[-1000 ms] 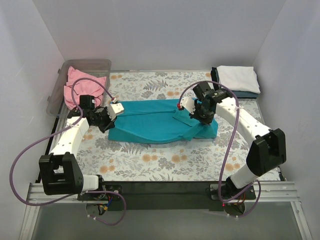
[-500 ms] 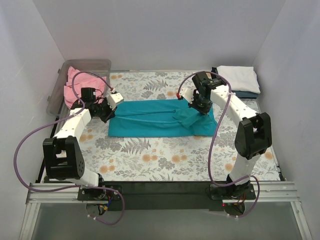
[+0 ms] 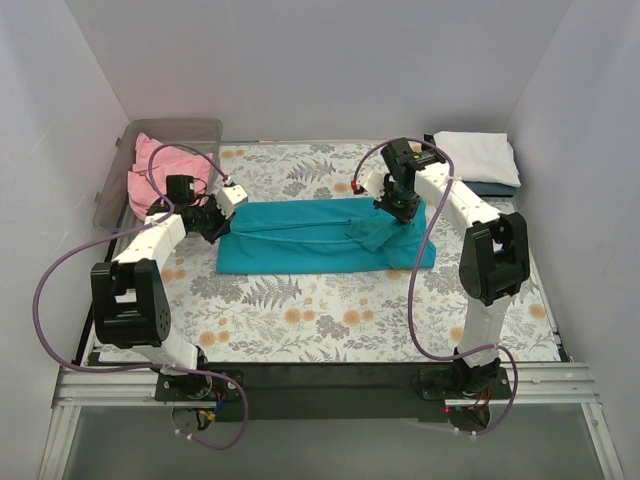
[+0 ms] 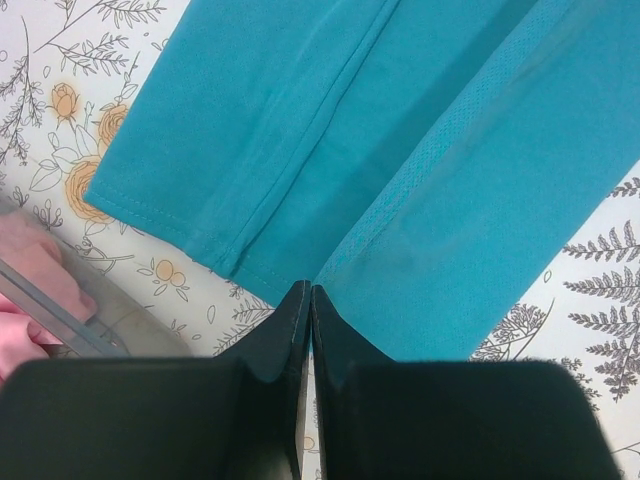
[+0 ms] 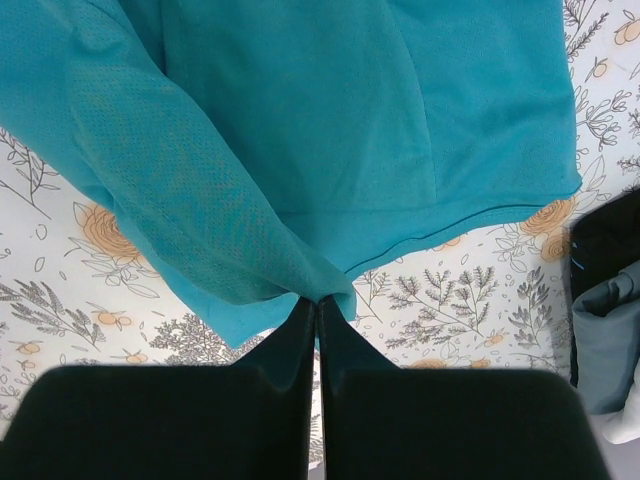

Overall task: Fold and stack the t-shirts
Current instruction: Fold the tshirt

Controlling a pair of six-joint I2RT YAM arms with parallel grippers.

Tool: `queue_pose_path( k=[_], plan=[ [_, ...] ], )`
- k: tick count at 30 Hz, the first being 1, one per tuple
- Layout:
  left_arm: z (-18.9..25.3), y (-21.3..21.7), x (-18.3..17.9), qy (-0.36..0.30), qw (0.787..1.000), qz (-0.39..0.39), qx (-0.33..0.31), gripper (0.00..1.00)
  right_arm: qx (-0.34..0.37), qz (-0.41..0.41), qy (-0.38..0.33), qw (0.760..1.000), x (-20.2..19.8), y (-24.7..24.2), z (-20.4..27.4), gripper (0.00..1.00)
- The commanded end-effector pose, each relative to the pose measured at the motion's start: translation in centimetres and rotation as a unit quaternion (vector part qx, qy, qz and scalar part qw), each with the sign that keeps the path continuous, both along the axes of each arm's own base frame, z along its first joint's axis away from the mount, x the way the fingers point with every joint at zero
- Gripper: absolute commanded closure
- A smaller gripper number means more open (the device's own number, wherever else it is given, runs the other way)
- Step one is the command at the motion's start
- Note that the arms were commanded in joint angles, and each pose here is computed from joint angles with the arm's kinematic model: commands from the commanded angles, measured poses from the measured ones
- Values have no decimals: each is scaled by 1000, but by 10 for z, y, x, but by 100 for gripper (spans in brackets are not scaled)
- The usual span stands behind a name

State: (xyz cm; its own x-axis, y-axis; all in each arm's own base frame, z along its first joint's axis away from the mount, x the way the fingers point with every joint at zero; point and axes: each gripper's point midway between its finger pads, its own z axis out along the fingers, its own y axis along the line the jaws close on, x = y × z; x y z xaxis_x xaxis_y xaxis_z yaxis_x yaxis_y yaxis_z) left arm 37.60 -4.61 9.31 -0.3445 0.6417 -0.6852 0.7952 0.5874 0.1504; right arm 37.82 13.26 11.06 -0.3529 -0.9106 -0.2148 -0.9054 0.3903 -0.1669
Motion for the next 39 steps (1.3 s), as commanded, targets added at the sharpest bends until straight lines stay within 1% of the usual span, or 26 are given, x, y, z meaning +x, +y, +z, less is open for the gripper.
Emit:
queue_pose_path(
  k=[1,7,16,25,30,31,32,33,34,35,36,37,39],
  plan=[
    [21,4,19,-39,999,6,3,100,7,7,-23,1000,15,1,11,99],
    [21,4,25,-38,999,6,1,100,4,3,-23,1000,21,-1,7,99],
    [26,6,32,-47,999,10,4,100,7,5,-37,999,30,0,15,99],
    [13,5,32,-34,999,9,2,100,0,3,-19,1000,28,0,1,99],
    [6,6,40,-23,999,26,-5,100,-17,-15,-23,999,37,-5,-5,99],
    [5,7,41,-19,999,33,-7,100,-19,-25,-21,999,39,-5,-8,96],
    [1,8,44,-13,999,39,-6,100,-17,-32,-27,999,44,-5,-5,90],
    [1,9,48,-13,999,46,-6,98,-17,-38,-31,999,47,-6,-4,74],
    [0,11,50,-9,998,55,-7,87,-19,-45,-32,998,50,-7,-4,65],
    [0,14,52,-4,997,73,-5,83,-16,-55,-38,998,52,-6,0,59],
    [4,15,54,-6,997,80,-7,80,-15,-61,-43,997,54,-8,4,49],
    [7,15,53,-7,996,85,-9,75,-11,-67,-49,996,55,-10,10,44],
    [21,14,47,-18,995,92,-17,72,4,-94,-53,994,55,-18,19,35]
  ],
)
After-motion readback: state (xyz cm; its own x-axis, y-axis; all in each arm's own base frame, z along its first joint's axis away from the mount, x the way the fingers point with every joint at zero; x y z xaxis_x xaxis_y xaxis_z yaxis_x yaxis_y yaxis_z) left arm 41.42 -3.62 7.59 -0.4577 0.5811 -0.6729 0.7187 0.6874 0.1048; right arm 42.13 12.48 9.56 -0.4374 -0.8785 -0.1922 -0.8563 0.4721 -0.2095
